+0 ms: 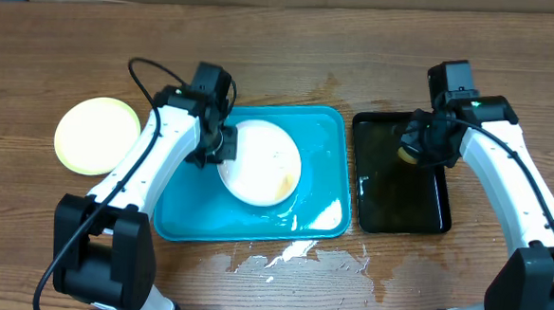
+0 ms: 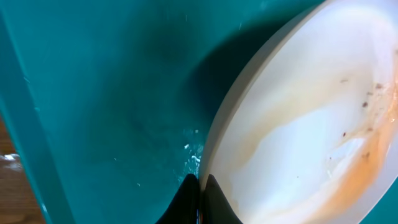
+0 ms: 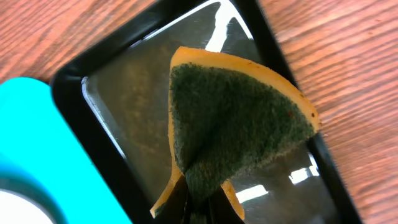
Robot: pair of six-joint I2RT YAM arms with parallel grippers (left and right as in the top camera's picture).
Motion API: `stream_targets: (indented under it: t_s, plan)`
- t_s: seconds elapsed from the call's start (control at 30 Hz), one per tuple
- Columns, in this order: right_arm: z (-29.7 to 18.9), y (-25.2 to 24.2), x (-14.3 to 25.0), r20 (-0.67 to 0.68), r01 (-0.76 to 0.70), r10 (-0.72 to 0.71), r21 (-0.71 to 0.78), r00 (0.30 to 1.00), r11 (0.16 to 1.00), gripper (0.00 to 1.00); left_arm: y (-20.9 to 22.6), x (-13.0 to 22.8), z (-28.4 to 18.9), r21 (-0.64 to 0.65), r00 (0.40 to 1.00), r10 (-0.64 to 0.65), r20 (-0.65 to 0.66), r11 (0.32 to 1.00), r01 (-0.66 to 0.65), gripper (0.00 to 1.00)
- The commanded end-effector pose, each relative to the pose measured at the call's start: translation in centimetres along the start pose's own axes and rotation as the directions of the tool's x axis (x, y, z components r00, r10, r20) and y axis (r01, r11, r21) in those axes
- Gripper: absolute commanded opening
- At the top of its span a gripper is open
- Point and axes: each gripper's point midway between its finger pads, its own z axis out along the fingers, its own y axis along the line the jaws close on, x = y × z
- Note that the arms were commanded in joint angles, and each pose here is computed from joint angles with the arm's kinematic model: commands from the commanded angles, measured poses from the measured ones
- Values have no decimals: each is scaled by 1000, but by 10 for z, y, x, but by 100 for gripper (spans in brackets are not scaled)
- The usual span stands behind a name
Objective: Clean dirty plates on tray and stack at the side
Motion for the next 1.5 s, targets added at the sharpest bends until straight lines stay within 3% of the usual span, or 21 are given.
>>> stream_targets:
  t_s: [0.0, 0.43, 0.6, 0.77, 0.8, 0.9, 1.03, 1.23, 1.47]
  plan:
    - [-12, -4, -11, 41, 62, -62, -5, 997, 998, 4, -2, -23, -24, -10, 997, 16, 72, 1000, -15, 4]
    - [-12, -5, -9, 35, 108, -108, 0, 994, 994, 4, -31, -55, -59, -77, 968, 105, 227, 993, -90, 4]
    - [-11, -5, -8, 32, 137, -137, 3, 990, 991, 4, -47, -67, -68, -192, 928, 198, 317, 971, -142, 4]
    - [-3, -9, -3, 20, 171, -171, 10, 985, 985, 4, -63, -84, -93, -413, 833, 358, 421, 894, -176, 4]
    - [3, -11, -3, 25, 182, -183, 21, 983, 983, 4, -69, -85, -106, -518, 791, 427, 439, 839, -165, 4]
    - [13, -13, -3, 38, 188, -189, 23, 981, 982, 4, -82, -80, -135, -677, 717, 531, 451, 727, -113, 4]
    - [30, -17, -3, 68, 193, -195, 35, 978, 981, 4, -101, -71, -164, -765, 641, 597, 482, 644, -24, 4]
    - [53, -22, 7, 81, 192, -194, 29, 978, 981, 4, -118, -58, -166, -787, 612, 651, 449, 612, -74, 4]
    - [77, -25, 20, 91, 194, -193, -4, 977, 981, 4, -119, -57, -162, -772, 618, 639, 458, 631, -79, 4]
